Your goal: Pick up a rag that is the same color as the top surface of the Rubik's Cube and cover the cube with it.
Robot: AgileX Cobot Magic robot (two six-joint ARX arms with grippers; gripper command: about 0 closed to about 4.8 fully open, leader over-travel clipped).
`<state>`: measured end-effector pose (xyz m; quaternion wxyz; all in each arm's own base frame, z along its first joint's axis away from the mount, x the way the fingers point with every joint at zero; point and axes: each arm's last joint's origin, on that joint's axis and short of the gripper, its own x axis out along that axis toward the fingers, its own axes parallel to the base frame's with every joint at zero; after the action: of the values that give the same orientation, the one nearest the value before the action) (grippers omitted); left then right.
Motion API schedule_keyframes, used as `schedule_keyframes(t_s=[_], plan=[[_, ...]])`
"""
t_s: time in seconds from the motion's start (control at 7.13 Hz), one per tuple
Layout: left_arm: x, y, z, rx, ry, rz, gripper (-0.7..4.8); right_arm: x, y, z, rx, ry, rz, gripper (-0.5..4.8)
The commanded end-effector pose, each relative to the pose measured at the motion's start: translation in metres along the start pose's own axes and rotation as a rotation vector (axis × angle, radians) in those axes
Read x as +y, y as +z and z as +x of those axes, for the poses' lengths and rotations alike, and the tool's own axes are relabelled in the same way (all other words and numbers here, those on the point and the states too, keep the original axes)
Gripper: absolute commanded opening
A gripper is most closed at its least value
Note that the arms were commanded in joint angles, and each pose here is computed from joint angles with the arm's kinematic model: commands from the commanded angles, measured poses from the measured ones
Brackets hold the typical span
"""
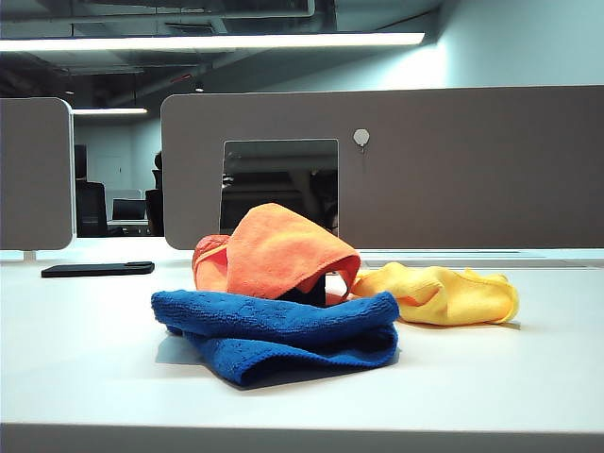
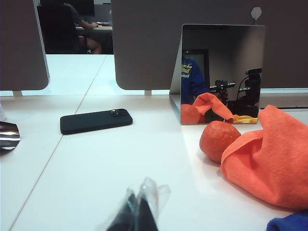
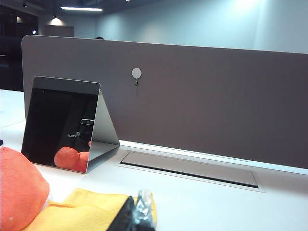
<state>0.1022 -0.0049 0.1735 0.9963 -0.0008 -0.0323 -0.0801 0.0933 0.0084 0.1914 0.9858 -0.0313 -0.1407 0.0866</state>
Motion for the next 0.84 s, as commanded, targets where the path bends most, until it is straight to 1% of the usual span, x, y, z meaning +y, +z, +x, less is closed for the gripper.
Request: schedule_keyframes(t_s=[0.14, 0.28, 0.42, 0.56, 0.84], plan=[[0.0, 0.002, 0.0, -0.015, -0.002, -0.007, -0.06, -0.006, -0.011, -0.001, 0.118, -0.21, 0.04, -0.05], [0.0, 0.002, 0.0, -0.014, -0.002, -0.007, -0.06, -0.005, -0.014, -0.002, 0.144, -0.21, 0.064, -0.05], [0.0, 0.002, 0.0, -0.014, -0.003, -0.006, -0.06, -0.002, -0.021, -0.003, 0.22, -0.125, 0.092, -0.05], [0.0, 0.002, 0.0, -0.013, -0.006, -0.006, -0.06, -0.001, -0.021, -0.002, 0.219, -0.09, 0.096, -0.05], [0.0, 0.002, 0.0, -0.013, -0.007, -0.006, -0.06, -0.001, -0.021, -0.002, 0.218, -0.084, 0.097, -0.05]])
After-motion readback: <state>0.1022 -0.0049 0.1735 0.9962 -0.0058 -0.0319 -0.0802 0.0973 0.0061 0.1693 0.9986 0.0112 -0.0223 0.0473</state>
